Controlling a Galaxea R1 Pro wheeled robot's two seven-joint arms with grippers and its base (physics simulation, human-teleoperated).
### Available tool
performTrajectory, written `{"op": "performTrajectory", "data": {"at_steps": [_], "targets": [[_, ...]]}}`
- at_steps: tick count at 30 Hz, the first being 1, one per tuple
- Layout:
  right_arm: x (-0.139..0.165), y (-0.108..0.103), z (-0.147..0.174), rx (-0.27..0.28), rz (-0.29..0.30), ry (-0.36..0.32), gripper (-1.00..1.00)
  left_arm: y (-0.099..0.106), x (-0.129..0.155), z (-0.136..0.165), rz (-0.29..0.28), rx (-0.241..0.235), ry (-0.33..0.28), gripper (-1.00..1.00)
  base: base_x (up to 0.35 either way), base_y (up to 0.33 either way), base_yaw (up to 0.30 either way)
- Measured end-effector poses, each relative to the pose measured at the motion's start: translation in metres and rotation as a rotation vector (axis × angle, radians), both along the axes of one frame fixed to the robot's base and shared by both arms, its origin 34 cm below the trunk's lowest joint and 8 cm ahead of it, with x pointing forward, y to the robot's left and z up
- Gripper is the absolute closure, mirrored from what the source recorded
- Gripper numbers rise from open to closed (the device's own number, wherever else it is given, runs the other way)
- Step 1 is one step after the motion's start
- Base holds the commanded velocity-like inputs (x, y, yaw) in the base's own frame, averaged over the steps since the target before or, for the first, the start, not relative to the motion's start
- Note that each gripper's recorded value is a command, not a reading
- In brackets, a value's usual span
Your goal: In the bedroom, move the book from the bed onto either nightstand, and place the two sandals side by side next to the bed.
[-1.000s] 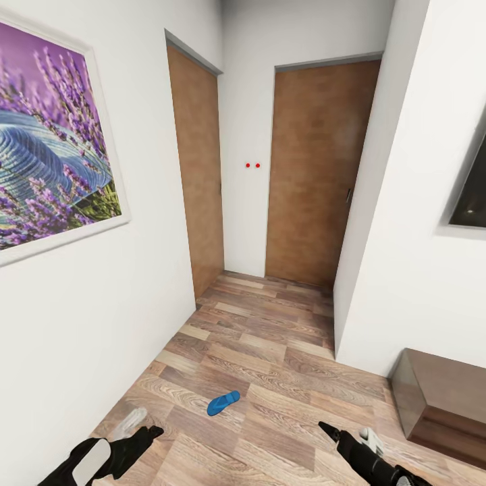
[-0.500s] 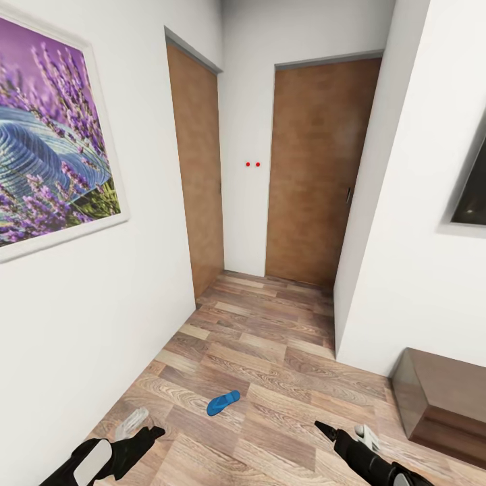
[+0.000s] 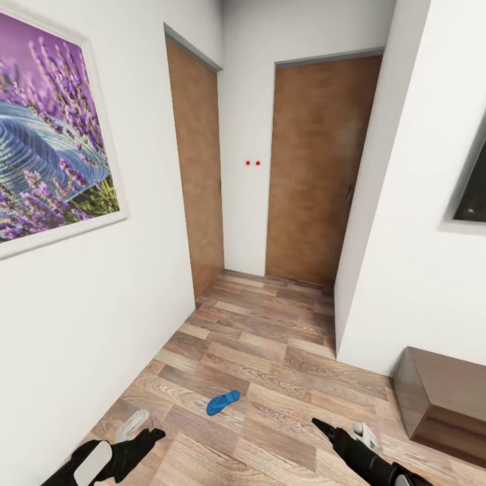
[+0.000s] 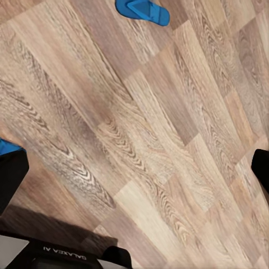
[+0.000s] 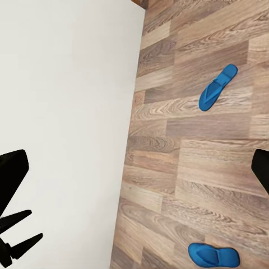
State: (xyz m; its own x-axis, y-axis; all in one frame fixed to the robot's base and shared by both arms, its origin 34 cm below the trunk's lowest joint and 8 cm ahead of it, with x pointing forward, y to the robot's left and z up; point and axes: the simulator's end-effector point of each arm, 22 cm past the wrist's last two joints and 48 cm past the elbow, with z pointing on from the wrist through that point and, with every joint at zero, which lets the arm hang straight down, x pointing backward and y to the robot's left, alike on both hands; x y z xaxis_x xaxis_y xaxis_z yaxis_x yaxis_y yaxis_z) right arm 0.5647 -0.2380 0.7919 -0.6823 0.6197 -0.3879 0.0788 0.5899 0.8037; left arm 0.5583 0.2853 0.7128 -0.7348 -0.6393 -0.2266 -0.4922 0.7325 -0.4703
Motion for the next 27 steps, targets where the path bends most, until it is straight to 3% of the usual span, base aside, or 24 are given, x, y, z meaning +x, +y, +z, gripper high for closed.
{"op": "performTrajectory", "data": {"at_steps": [13,20,21,27], "targets": [[0.005,-0.002,-0.012,0.000,-0.002,-0.007,-1.00,-0.014,-0.005,-0.021,-0.028,0.002,0.026,-1.00,0.000,0.000,0.000],[0.006,-0.001,-0.018,0.011,0.002,-0.012,-1.00,0.011,-0.009,-0.029,-0.060,0.040,0.049,-1.00,0.000,0.000,0.000],[0.006,0.000,-0.018,0.017,0.005,-0.016,-1.00,0.013,-0.010,-0.029,-0.071,0.043,0.058,-1.00,0.000,0.000,0.000],[0.008,0.014,-0.003,0.096,0.052,-0.090,-1.00,0.023,-0.016,-0.028,-0.268,0.136,0.139,-1.00,0.000,0.000,0.000]]}}
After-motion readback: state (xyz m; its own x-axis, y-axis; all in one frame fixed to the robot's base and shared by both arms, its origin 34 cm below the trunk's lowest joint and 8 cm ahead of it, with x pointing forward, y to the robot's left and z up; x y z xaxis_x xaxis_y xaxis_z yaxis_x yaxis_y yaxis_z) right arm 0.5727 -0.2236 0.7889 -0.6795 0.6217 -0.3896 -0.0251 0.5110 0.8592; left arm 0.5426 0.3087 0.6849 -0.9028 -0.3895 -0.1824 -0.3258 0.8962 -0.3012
